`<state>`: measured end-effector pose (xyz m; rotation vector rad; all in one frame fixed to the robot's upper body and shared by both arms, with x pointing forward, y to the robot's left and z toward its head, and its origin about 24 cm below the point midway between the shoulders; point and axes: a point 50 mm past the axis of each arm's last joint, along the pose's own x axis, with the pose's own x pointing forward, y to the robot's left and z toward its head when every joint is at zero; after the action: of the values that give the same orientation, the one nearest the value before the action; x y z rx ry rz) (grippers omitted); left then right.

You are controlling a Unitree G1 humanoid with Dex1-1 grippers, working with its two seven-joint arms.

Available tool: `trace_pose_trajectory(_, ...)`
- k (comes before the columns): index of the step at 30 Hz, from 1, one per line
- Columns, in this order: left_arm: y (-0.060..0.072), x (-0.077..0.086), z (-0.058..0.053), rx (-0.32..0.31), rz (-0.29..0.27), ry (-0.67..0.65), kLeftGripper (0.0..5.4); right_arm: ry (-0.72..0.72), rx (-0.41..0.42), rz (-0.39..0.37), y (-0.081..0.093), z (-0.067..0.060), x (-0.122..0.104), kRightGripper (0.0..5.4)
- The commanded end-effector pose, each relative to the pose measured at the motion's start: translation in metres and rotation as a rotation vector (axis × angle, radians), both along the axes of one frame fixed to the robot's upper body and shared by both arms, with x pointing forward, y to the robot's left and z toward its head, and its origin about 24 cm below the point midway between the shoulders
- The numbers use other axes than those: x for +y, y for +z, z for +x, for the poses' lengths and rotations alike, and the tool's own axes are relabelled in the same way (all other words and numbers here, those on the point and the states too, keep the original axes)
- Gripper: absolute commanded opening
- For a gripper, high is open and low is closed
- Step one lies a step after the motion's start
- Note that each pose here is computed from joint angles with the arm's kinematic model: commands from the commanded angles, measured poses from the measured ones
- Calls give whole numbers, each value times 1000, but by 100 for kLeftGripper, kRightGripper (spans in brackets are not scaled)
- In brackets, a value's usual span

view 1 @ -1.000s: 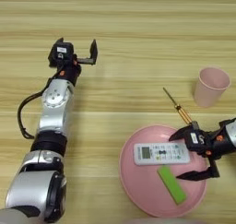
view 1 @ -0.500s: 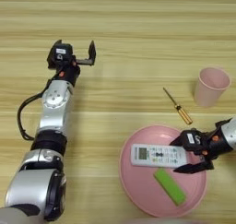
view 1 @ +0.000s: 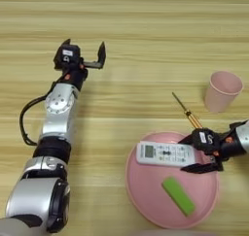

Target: Move the objects on the table

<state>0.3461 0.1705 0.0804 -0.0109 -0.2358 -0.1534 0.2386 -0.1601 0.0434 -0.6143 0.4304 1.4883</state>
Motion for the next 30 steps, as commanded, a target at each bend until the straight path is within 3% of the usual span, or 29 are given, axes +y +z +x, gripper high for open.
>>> trace_pose_trajectory(1,17,-2,1,-81,-15,-55,540,-14,-48,34,16,8,1,298)
trace_pose_trajectory(6,35,-9,-7,-155,-44,-300,540,-42,-73,67,30,13,-4,297)
trace_pose_trajectory(8,39,-11,-12,-172,-14,-383,540,-54,-89,71,34,15,-6,297)
trace_pose_trajectory(12,36,-8,-12,-155,2,-388,540,-74,-56,86,26,9,-4,297)
trace_pose_trajectory(17,36,-10,-12,-156,0,-395,540,-43,62,30,-6,-14,-4,297)
trace_pose_trajectory(23,35,-10,-14,-157,-5,-395,540,-60,108,-11,-26,-20,-8,297)
trace_pose_trajectory(25,35,-10,-14,-156,-7,-395,540,-70,110,1,-27,-20,-7,297)
trace_pose_trajectory(26,35,-10,-15,-156,-9,-395,540,-79,103,18,-25,-19,-6,326)
trace_pose_trajectory(30,34,-11,-15,-155,-14,-392,540,-108,42,110,-6,-12,-1,365)
